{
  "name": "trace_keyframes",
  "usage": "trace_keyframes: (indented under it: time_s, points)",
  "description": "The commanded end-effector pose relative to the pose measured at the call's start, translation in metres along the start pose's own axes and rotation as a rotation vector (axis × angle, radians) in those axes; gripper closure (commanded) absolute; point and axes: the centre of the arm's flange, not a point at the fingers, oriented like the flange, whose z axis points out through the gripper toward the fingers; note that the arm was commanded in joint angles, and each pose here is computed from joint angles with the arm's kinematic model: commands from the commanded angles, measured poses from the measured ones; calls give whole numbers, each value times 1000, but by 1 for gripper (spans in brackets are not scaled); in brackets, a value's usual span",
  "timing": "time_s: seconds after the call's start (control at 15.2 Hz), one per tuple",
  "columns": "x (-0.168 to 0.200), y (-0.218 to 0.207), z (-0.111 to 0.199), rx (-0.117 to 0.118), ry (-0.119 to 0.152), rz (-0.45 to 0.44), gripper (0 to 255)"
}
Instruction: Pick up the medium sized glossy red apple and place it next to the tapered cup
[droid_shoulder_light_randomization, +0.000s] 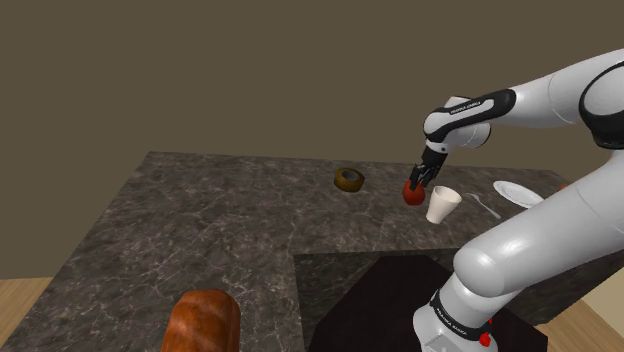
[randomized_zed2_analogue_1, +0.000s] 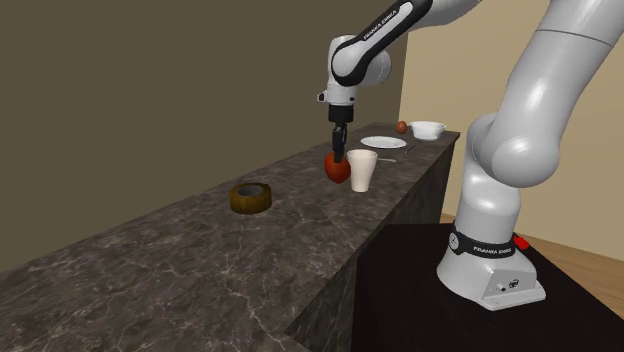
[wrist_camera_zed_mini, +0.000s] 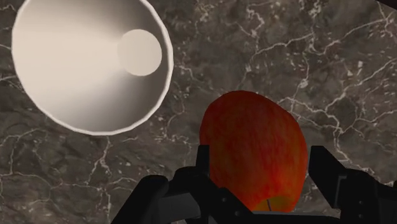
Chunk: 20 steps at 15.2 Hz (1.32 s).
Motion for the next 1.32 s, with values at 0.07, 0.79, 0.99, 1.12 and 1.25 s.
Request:
trace_keyframes:
  time_s: [0.07,0.79,0.99,1.12,1.25]
  points:
    - [-1,0,17,0,0,0,255]
    - [-1,3,63,0,0,0,255]
    - [-1,3,63,0,0,0,255]
    - [-1,3,63,0,0,0,255]
    - [-3,4,60,0,0,0,0]
